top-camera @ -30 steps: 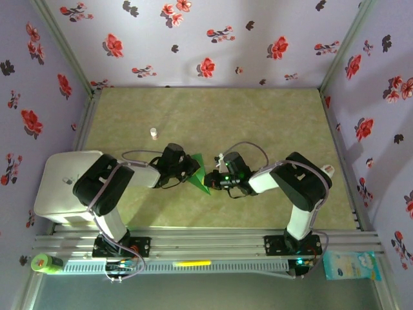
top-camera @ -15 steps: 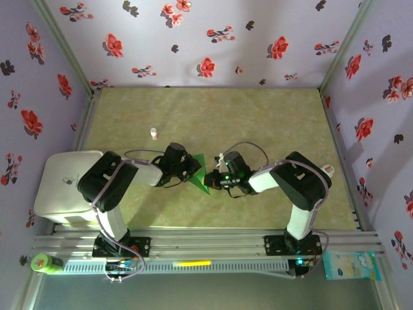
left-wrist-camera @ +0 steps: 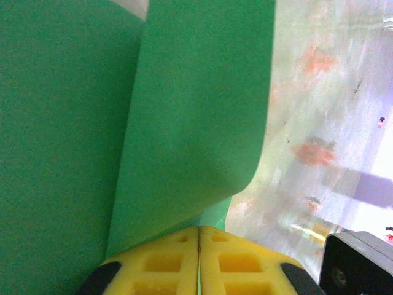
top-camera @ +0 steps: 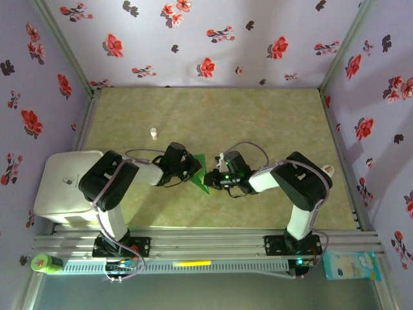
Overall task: Fold a paper plane with a square sheet of paper (pick it up from the middle)
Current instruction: Fourth fold the wing at the center of the table.
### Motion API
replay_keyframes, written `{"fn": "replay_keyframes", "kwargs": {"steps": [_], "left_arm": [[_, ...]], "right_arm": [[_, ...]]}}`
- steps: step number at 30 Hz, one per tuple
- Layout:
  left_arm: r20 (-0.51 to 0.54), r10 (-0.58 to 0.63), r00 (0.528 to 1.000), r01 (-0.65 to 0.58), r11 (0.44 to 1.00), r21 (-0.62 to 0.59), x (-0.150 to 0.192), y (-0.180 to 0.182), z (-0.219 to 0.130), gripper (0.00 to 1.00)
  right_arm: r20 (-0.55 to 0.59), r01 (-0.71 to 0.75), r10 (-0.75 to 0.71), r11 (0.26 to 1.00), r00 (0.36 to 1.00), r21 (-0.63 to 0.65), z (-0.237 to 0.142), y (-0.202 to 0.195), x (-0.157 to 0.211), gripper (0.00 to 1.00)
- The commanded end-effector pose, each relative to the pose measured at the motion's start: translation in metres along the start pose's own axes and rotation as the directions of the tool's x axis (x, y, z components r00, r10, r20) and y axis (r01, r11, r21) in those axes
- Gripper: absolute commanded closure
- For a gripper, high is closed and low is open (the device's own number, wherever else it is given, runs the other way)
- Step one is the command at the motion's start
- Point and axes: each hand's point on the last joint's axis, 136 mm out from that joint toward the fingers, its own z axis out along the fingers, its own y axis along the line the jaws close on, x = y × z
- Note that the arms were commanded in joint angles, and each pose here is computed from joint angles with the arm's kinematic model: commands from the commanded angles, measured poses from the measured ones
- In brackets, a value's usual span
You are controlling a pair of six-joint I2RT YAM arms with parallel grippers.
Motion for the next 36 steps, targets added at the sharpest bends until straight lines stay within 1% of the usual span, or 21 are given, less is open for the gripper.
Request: {"fn": "replay_keyframes", "kwargs": {"steps": [1,14,29,36], "left_arm": [[-0.025,0.001,1.0,-0.003,0.998,-0.069,0.006,0.022,0.007,0.92],[-0.024,-0.011,1.0,0.009,0.998,-0.063,0.009,0.026,0.006,0.92],[-0.023,-0.021,1.0,0.019,0.998,-0.064,0.01,0.031,0.006,0.93],[-0.023,-0.022,0.999,0.021,0.998,-0.062,0.011,0.032,0.005,0.93]], "right_arm": [[-0.039,-0.066,0.069,0.995,0.997,0.078,-0.006,-0.023,0.017,0.9],[-0.083,-0.08,0.086,0.995,0.993,0.065,-0.011,-0.016,0.032,0.92],[-0.109,-0.109,0.117,0.991,0.987,0.077,-0.014,-0.015,0.039,0.91],[-0.135,-0.114,0.124,0.99,0.983,0.079,-0.012,-0.015,0.045,0.95]]}}
